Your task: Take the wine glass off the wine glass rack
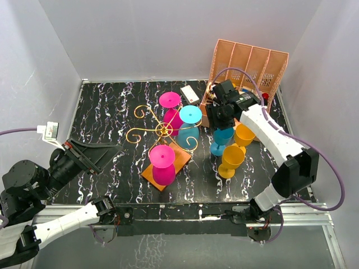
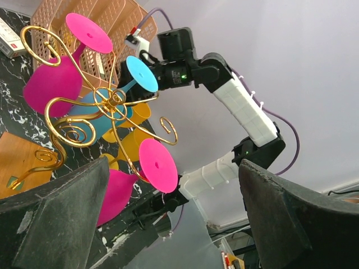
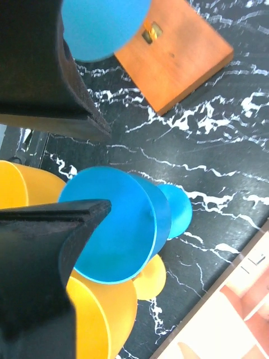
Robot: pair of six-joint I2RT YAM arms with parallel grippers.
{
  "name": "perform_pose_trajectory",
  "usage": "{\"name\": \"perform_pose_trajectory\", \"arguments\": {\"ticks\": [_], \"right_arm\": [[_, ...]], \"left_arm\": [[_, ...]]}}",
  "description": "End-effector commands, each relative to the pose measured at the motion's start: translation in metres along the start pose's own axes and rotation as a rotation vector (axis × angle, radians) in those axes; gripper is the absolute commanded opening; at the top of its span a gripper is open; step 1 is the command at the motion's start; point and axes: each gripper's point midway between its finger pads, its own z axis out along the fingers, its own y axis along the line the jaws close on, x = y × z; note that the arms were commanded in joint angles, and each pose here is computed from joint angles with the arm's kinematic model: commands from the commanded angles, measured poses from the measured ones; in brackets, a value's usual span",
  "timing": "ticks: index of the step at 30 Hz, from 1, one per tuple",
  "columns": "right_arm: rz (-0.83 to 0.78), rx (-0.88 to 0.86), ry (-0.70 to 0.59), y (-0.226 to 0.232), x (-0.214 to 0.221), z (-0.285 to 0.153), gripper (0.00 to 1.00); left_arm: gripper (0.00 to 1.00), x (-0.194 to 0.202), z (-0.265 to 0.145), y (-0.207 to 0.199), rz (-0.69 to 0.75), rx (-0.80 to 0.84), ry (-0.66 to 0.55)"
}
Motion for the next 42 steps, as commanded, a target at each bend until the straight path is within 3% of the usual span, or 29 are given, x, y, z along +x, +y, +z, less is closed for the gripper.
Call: {"name": "perform_pose_trajectory", "arguments": {"ticks": [1, 5, 7, 15, 21, 29, 42], "right_arm": [[-0.014, -0.086, -0.196, 0.015, -0.033, -0.057, 0.56], [0.006, -0.140, -0.293, 0.021, -0.034, -0.086, 0.74], [0.026, -0.161, -0.344, 0.023, -0.033, -0.097, 0.77], [0.157, -0.158, -0.512, 0.014, -0.033, -0.139, 0.79], [0.200, -0.470, -0.657, 0.061, -0.048, -0.189, 0.79], [0.168, -0.773, -0.597, 0.113, -0.069, -0.202, 0.79], [0.119, -0.814, -0.567, 0.122, -0.086, -0.179, 0.71]], "left_arm": [[0.97, -0.006, 0.001, -0.008, -0.001, 0.026, -0.014], [0.97, -0.004, 0.002, -0.006, -0.003, 0.021, -0.013], [0.97, -0.002, 0.003, -0.005, -0.004, 0.019, -0.011], [0.97, -0.001, 0.006, -0.005, 0.000, 0.014, -0.004], [0.97, 0.000, 0.008, -0.005, -0.010, 0.016, -0.009], [0.97, 0.001, 0.011, -0.007, -0.011, 0.020, -0.002], [0.97, 0.005, 0.014, -0.010, -0.013, 0.035, 0.016]]}}
